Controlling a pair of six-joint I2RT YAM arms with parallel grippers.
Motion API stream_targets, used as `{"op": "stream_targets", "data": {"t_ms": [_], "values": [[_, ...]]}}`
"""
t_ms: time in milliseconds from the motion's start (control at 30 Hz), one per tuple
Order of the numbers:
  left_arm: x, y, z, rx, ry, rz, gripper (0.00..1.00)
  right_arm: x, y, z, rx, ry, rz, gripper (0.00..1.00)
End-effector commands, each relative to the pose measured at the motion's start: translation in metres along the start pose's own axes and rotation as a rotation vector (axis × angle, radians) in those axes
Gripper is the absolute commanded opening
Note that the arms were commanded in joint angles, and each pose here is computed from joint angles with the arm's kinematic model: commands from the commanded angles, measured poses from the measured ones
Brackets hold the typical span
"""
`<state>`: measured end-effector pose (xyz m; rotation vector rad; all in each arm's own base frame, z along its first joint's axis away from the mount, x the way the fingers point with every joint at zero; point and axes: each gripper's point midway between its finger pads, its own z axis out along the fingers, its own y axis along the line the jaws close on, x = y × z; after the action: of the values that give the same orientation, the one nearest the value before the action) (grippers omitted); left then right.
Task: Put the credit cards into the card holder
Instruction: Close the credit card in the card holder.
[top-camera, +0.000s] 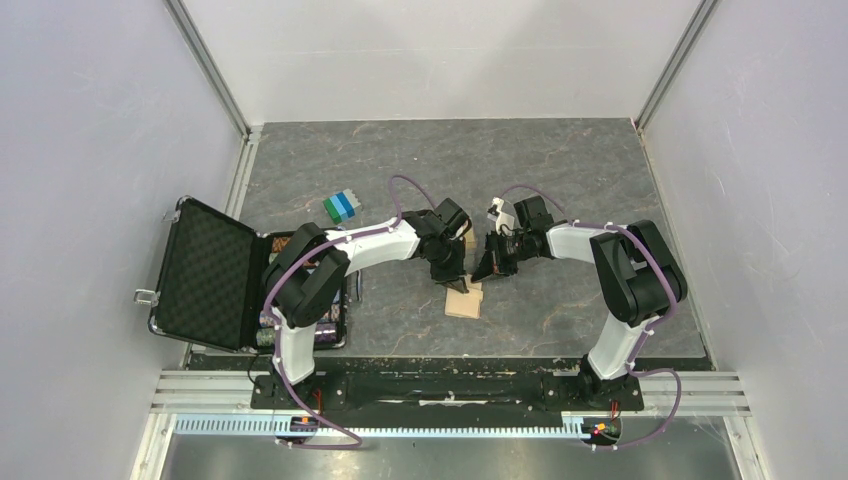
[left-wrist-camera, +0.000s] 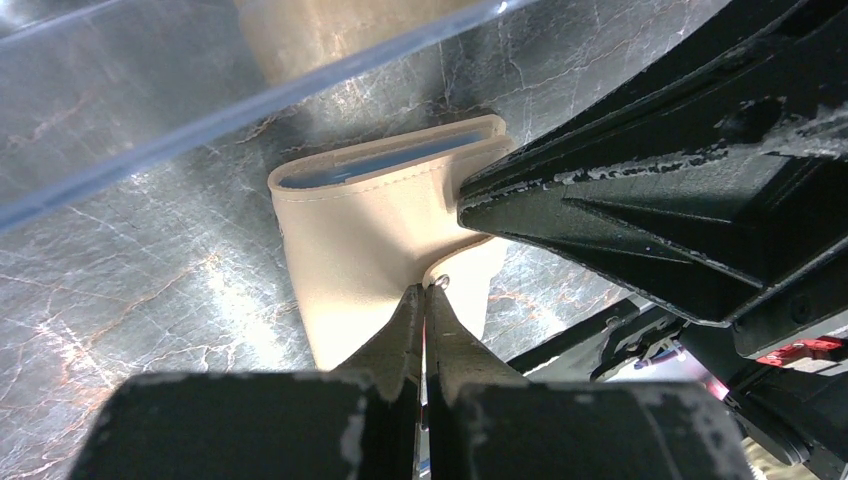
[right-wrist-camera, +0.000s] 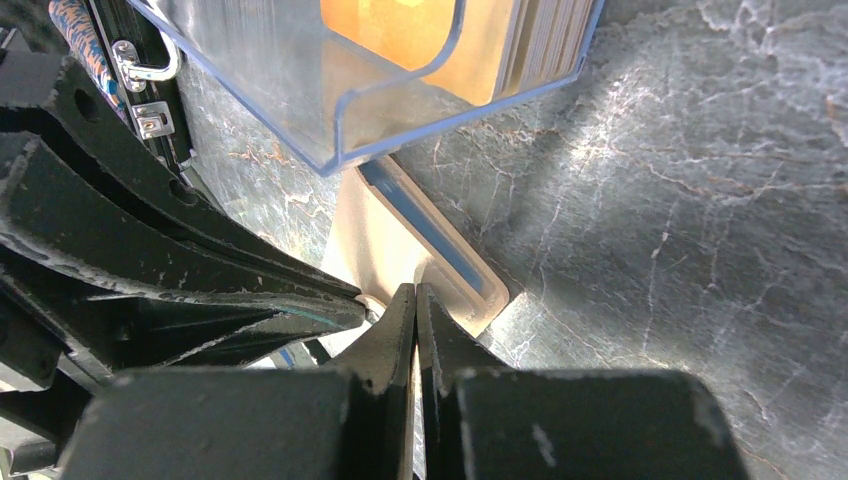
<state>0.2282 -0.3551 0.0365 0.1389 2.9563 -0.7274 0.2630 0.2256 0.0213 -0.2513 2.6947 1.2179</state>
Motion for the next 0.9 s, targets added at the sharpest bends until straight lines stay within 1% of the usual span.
{"op": "stream_targets", "data": {"t_ms": [0,333,533,867], "values": [[-0.012,-0.015,-0.015,0.032,-0.046,0.059,0.02,0.002,-0.031,0.001,0.144,-0.006,-0.015,0.0],[-0.013,-0.036,-0.02,0.146,-0.055,0.066,0.02,0.001,-0.03,0.002,0.14,-0.003,-0.017,0.0],[-0.006,-0.032,-0.016,0.138,-0.031,0.056,0.02,0.003,-0.031,0.002,0.142,0.0,-0.015,0.0],[-0.002,-0.014,-0.01,0.066,-0.025,0.056,0.02,0.004,-0.032,0.002,0.142,0.002,-0.015,0.0]]}}
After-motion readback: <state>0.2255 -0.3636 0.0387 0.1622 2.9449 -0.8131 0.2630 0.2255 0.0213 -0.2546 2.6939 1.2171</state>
